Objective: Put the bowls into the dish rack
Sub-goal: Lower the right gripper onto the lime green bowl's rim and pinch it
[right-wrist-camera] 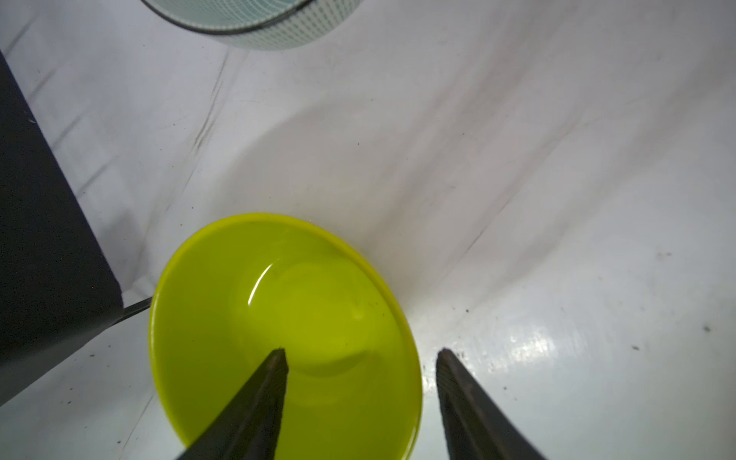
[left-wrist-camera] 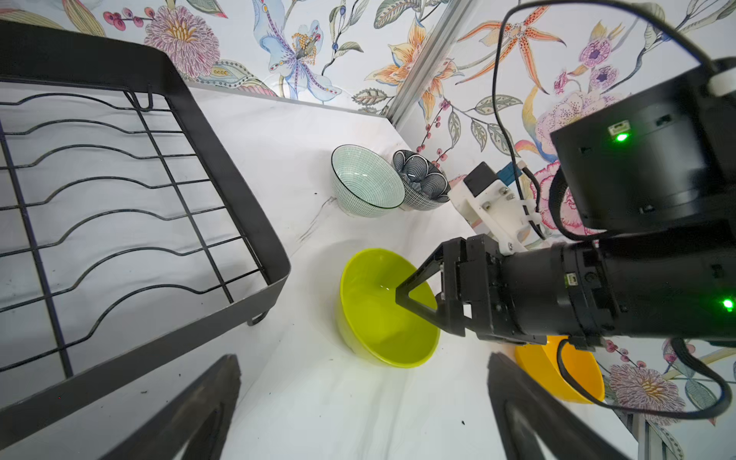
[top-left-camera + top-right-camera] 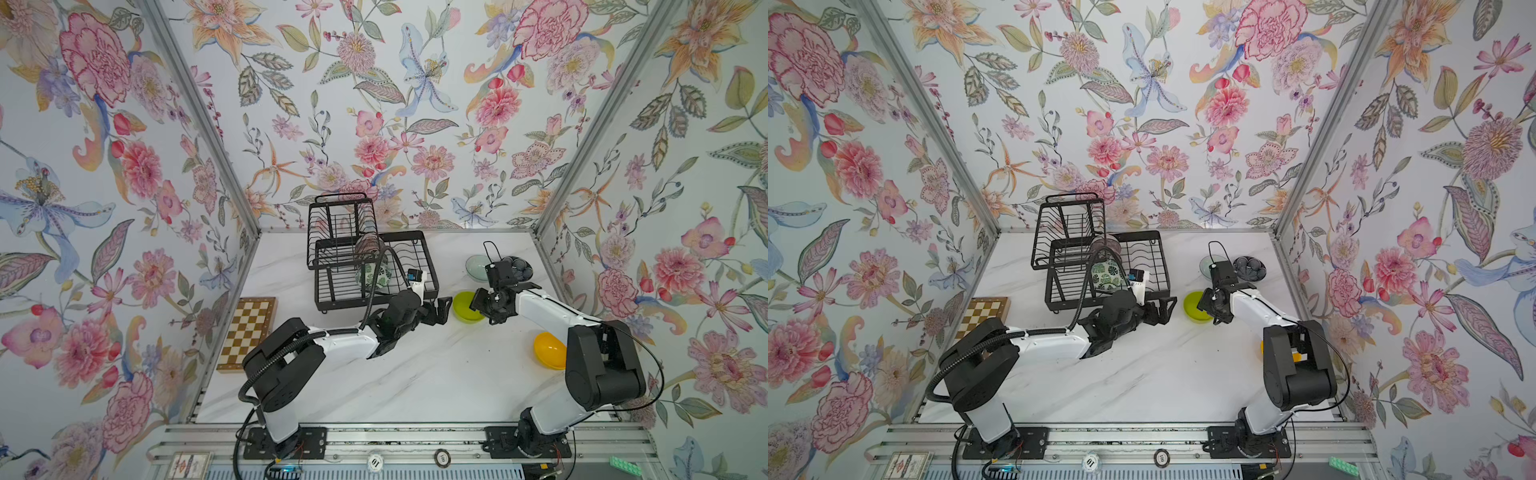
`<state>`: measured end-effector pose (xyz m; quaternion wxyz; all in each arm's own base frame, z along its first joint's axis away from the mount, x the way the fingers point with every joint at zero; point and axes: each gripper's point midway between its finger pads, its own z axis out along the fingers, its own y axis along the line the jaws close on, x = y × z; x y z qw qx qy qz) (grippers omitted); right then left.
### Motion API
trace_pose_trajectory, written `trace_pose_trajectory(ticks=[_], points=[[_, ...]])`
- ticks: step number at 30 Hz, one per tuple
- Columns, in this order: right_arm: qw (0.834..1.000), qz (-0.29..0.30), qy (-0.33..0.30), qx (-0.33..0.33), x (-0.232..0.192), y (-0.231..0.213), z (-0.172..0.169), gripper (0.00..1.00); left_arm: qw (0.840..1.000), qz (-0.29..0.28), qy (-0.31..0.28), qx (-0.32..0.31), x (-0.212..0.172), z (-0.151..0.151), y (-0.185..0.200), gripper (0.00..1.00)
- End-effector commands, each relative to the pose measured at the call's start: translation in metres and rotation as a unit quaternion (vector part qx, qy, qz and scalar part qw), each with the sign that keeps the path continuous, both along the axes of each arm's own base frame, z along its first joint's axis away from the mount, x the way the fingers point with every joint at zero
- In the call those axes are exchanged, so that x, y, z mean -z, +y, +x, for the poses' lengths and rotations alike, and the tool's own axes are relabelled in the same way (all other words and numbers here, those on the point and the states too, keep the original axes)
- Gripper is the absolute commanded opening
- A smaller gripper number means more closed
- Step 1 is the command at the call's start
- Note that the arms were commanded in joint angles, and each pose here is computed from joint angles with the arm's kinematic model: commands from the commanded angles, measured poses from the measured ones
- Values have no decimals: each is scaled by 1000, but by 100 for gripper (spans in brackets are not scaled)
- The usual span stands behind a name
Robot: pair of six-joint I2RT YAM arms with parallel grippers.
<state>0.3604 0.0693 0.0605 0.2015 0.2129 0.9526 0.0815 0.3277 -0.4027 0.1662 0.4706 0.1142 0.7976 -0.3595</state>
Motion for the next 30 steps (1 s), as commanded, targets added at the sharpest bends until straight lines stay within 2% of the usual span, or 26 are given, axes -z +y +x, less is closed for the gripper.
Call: trace_pose_trajectory(ticks=[1, 7, 17, 23, 30], points=[[1000, 11, 10, -4, 13, 0, -3, 53, 1000, 18, 0, 12, 7, -6, -3, 99], [1000, 15, 19, -1, 24, -4, -8, 33, 1000, 20, 3, 14, 9, -6, -5, 99], [1000, 10, 6, 0, 19, -9, -10, 4, 999, 29, 11, 17, 16, -11, -5, 99], [998, 4, -65, 2, -20, -13, -1, 0, 999, 33, 7, 15, 12, -11, -5, 99], [977, -19, -212, 2, -99, -9, 5, 0, 999, 38, -2, 9, -20, -1, -10, 99]])
